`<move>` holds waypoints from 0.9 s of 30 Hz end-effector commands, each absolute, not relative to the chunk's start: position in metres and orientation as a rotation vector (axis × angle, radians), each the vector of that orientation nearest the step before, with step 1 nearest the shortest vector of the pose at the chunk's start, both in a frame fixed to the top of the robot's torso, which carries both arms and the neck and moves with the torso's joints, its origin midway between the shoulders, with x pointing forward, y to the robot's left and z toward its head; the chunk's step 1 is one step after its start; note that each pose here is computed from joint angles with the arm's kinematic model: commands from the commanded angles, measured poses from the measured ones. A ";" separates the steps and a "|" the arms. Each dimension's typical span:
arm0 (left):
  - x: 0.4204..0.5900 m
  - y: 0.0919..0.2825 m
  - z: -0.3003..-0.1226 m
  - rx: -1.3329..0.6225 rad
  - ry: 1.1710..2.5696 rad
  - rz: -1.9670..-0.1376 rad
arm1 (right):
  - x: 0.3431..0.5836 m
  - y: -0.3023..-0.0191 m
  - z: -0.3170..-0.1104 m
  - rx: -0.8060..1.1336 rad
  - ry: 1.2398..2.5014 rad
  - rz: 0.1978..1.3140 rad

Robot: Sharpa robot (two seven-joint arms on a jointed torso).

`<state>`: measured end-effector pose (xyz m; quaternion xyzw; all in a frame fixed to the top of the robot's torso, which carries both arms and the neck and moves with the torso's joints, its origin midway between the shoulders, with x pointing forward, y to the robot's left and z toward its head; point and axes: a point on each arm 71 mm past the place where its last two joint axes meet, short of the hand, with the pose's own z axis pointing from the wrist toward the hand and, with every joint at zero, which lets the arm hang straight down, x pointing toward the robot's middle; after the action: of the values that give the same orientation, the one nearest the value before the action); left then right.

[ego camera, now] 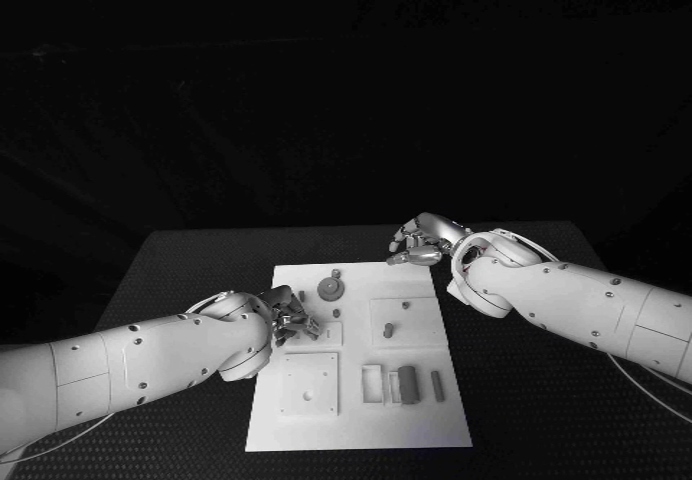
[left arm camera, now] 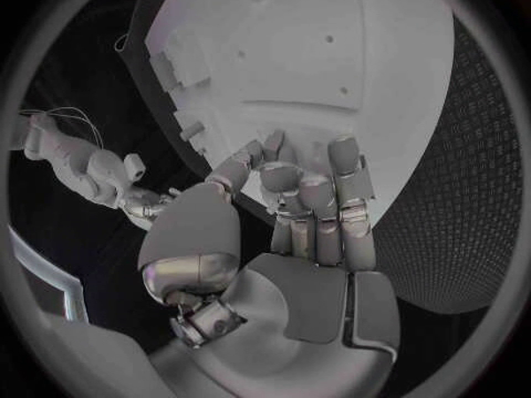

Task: Assemble the parts on the task board

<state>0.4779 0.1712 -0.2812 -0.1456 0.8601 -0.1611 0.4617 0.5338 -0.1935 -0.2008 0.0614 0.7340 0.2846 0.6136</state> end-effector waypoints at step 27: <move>0.475 0.170 -0.285 -0.391 2.168 -0.420 | 0.534 -0.193 -0.201 0.139 1.700 0.663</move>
<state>0.4767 0.1718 -0.2831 -0.1530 0.8657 -0.1622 0.4482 0.5343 -0.1939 -0.2012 0.0632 0.7346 0.2844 0.6128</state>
